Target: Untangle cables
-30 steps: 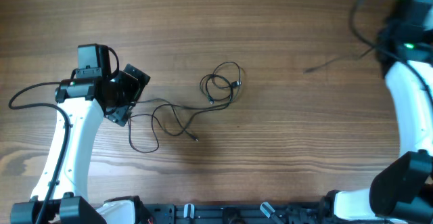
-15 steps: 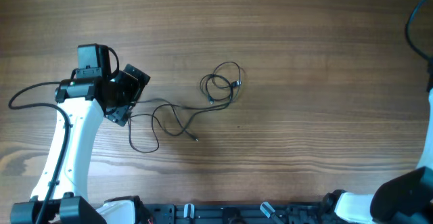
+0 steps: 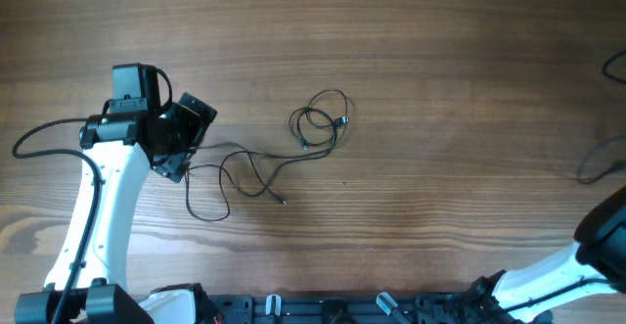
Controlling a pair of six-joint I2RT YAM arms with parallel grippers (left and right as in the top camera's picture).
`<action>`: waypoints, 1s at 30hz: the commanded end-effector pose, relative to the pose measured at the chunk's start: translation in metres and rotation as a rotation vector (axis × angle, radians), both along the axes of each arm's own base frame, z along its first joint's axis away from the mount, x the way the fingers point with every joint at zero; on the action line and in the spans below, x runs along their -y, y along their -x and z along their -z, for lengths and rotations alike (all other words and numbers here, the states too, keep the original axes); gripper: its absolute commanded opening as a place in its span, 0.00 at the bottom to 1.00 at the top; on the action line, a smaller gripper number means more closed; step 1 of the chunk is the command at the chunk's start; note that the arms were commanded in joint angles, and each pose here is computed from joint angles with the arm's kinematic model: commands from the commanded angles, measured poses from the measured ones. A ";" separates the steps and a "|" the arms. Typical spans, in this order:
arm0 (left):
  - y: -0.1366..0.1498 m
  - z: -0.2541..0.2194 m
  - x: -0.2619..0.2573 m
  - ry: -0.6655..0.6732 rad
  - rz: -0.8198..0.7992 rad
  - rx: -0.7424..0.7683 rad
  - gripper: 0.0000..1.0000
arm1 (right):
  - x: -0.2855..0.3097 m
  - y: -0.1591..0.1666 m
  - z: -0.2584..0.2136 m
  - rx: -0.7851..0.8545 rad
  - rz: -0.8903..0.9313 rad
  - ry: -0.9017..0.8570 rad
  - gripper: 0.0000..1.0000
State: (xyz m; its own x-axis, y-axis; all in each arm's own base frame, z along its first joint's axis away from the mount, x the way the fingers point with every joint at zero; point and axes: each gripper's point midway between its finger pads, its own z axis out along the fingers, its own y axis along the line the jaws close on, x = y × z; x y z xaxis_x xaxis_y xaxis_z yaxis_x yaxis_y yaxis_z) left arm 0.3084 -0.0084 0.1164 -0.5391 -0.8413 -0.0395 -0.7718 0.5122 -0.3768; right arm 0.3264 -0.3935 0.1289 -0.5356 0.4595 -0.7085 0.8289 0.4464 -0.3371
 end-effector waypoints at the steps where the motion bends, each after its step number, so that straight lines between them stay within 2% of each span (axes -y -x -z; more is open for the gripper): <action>1: 0.000 -0.003 -0.001 -0.014 0.003 0.012 1.00 | -0.024 -0.033 0.035 0.084 -0.164 -0.173 1.00; 13: 0.000 -0.003 -0.001 -0.014 0.003 0.012 1.00 | -0.041 -0.028 0.048 0.066 -0.171 -0.264 1.00; 16: 0.000 -0.003 -0.001 -0.014 0.003 0.012 1.00 | -0.063 -0.046 0.051 0.113 -0.263 -0.346 1.00; 17: 0.000 -0.003 -0.001 -0.014 0.003 0.012 1.00 | -0.088 -0.064 0.053 0.177 -0.359 -0.439 1.00; 21: 0.000 -0.003 -0.001 -0.014 0.003 0.012 1.00 | -0.170 -0.114 0.036 0.434 -0.548 -0.759 1.00; 23: 0.000 -0.003 -0.001 -0.014 0.003 0.012 1.00 | -0.217 -0.134 0.023 0.499 -0.668 -0.883 1.00; 27: 0.000 -0.003 -0.001 -0.014 0.003 0.012 1.00 | -0.328 -0.159 0.016 0.435 -0.917 -1.005 1.00; 30: 0.000 -0.003 -0.001 -0.015 0.002 0.012 1.00 | -0.415 -0.156 0.021 0.322 -1.049 -1.082 1.00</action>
State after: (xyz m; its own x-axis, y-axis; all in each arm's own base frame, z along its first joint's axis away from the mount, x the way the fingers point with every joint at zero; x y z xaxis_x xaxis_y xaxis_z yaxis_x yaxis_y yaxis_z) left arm 0.3084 -0.0084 0.1164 -0.5391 -0.8413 -0.0395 -0.7718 0.5122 -0.3768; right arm 0.4868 -0.0593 0.1064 -0.7500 0.4402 -0.4936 0.0937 0.8095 0.5796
